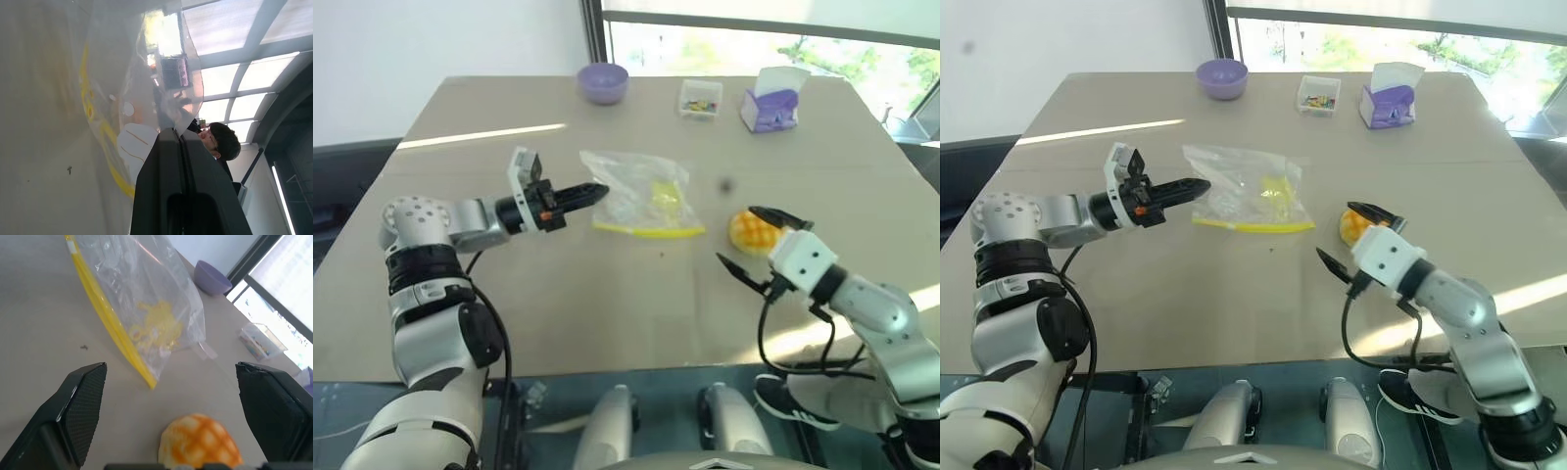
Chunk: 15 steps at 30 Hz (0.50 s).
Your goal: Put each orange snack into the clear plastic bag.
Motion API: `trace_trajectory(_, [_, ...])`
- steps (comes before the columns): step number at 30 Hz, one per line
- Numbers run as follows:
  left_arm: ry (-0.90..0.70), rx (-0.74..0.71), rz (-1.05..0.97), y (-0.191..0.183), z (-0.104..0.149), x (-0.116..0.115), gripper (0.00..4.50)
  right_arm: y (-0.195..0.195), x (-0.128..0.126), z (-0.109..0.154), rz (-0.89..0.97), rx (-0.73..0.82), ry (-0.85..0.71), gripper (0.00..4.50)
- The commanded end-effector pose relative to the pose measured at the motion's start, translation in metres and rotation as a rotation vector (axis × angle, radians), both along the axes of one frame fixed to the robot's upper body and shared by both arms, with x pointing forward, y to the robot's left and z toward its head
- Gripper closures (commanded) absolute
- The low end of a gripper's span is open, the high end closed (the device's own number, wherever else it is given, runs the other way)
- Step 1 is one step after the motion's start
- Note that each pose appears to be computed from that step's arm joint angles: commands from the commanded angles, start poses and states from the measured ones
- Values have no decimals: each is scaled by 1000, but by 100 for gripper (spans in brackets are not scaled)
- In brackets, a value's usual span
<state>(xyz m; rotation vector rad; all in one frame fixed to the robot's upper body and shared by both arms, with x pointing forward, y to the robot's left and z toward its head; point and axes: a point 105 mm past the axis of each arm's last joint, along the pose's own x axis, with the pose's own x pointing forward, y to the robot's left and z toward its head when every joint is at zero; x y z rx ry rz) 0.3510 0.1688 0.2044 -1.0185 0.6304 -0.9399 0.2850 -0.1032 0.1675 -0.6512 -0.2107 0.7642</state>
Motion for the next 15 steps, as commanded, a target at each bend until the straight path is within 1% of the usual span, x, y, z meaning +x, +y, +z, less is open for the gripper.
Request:
trace_trajectory(1, [-64,-7,-12,-6,19,-2,447,19,10,3,39,7,-32,0])
trace_trajectory(5, [-35,11,4,-9,13,-1,447,34,18,-5,83,9,-3,0])
trace_trajectory(8, [-9,4,23,-11,9,2,447,47,27,-17,112,32,31,0])
trace_trajectory(9, [-7,1,25,-12,9,2,447,50,34,-20,104,45,33,0])
trace_trajectory(11, [-4,-3,28,-14,9,3,447,52,43,-25,90,18,14,0])
trace_trajectory(15, [-1,-11,37,-15,11,4,447,47,59,-40,19,-85,-34,0])
